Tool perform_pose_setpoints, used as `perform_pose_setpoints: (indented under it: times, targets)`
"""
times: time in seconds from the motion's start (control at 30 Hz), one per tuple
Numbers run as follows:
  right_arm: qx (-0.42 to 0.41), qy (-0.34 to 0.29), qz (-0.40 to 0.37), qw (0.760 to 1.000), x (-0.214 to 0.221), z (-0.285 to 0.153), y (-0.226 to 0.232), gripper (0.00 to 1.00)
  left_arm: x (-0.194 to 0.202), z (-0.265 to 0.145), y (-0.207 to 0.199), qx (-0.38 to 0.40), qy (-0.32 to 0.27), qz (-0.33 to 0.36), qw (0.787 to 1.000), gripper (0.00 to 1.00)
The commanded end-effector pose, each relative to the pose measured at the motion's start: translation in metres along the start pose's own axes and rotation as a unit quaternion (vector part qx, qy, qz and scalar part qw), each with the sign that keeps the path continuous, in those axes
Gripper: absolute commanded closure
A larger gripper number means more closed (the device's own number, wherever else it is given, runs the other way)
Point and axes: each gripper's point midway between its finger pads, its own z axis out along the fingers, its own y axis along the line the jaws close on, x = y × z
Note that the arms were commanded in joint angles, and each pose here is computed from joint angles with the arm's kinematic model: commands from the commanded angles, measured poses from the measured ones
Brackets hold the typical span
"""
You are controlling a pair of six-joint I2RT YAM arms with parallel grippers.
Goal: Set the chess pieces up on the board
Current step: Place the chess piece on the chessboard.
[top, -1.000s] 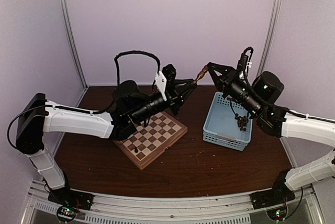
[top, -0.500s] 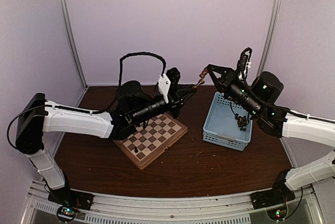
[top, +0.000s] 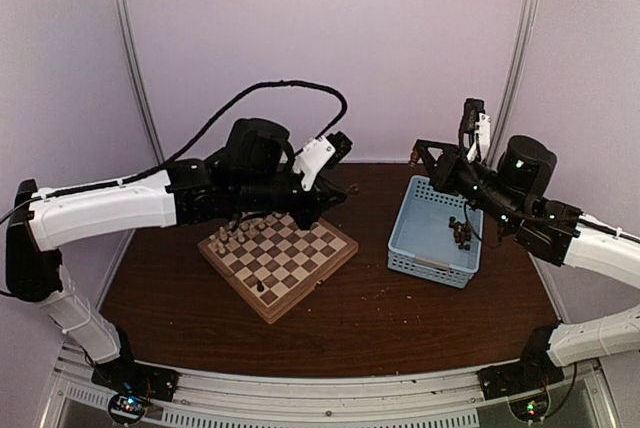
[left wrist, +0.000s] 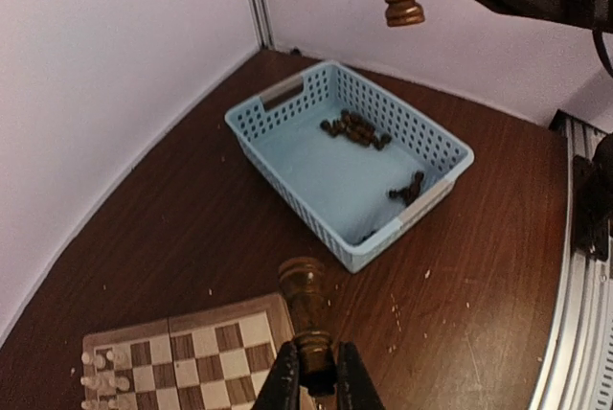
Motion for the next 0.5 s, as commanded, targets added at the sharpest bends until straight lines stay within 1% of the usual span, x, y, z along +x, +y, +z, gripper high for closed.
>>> perform_pose_setpoints:
  times: [0.0,0.1,0.2,0.27,0.33,0.47]
  targets:
    - [0.055,0.048,-0.138,0.988,0.038,-0.002,-0.032,1.0,0.098,-0.025,-0.002,0.025,0.269,-0.045,0.962,1.0]
    - [0.074,0.06,-0.169,0.981,0.054,0.002,-0.045,1.0,0.13,-0.023,-0.01,0.056,0.361,-0.066,0.929,1.0]
    - [0.099,0.056,-0.179,0.977,0.064,0.005,-0.06,1.0,0.154,-0.017,-0.012,0.066,0.424,-0.074,0.9,1.0]
    - [0.106,0.056,-0.183,0.976,0.073,0.006,-0.067,1.0,0.163,-0.013,-0.013,0.069,0.448,-0.075,0.888,1.0]
    - [0.114,0.059,-0.189,0.973,0.083,0.008,-0.075,1.0,0.167,-0.008,-0.011,0.066,0.463,-0.075,0.881,1.0]
    - [0.129,0.072,-0.195,0.97,0.099,0.011,-0.089,1.0,0.188,-0.001,-0.003,0.051,0.506,-0.069,0.858,1.0]
